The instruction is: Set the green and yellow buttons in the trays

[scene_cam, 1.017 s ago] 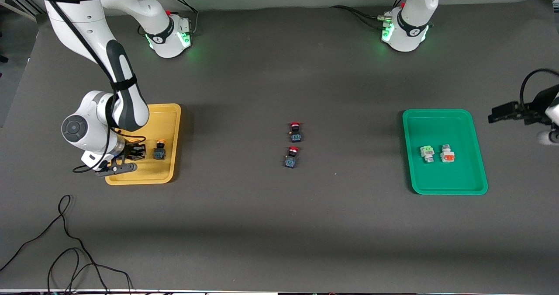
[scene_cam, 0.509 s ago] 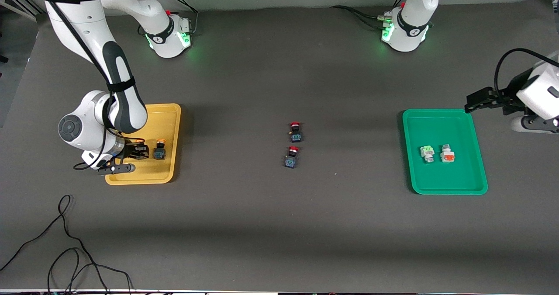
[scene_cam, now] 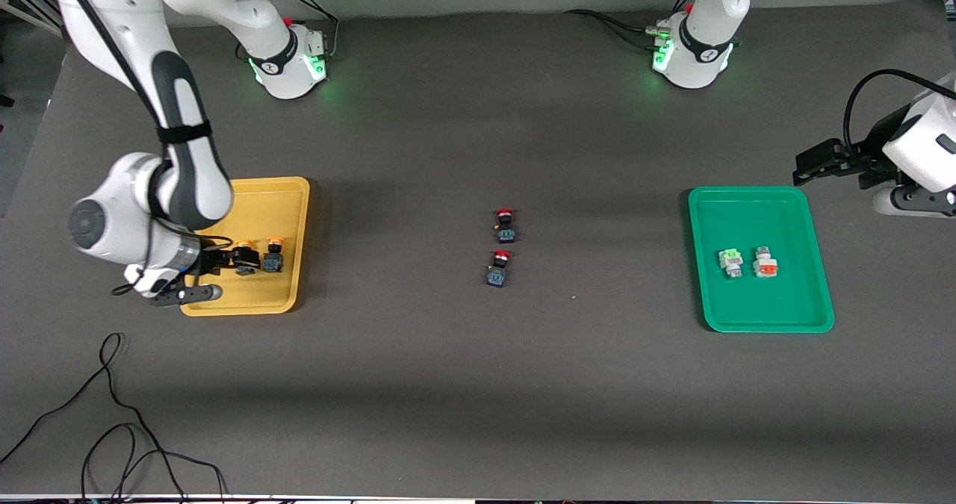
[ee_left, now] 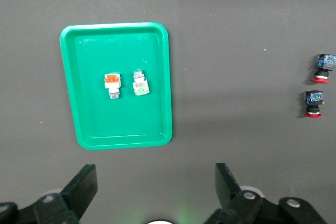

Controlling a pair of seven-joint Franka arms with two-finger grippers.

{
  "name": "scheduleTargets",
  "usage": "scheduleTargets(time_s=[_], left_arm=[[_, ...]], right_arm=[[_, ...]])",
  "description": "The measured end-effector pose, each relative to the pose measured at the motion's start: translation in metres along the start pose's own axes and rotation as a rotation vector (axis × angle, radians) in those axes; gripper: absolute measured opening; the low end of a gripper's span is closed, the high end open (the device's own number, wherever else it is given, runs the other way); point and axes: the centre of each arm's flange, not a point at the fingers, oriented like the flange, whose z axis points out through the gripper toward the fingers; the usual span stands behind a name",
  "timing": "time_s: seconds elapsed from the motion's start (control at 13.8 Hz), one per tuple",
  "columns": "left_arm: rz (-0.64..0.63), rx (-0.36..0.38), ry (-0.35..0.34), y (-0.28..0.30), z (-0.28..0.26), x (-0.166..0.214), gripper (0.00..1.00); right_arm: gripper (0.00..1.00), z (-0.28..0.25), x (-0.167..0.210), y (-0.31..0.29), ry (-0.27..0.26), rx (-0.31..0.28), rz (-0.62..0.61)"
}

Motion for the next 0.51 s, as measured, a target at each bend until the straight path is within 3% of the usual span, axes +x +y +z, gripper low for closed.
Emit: scheduleTargets(time_s=[0.36, 0.51], left_arm=[[0.003, 0.002, 0.001, 0.001, -0.001, -0.001, 1.0], [0.004, 0.017, 0.001, 0.0, -0.002, -0.001, 1.0]], right_arm=[[1.0, -0.132, 0.015, -0.011, -0.069, 0.084, 0.032], [1.0, -0.181, 0.015, -0.028, -0.091, 0.064, 0.055]])
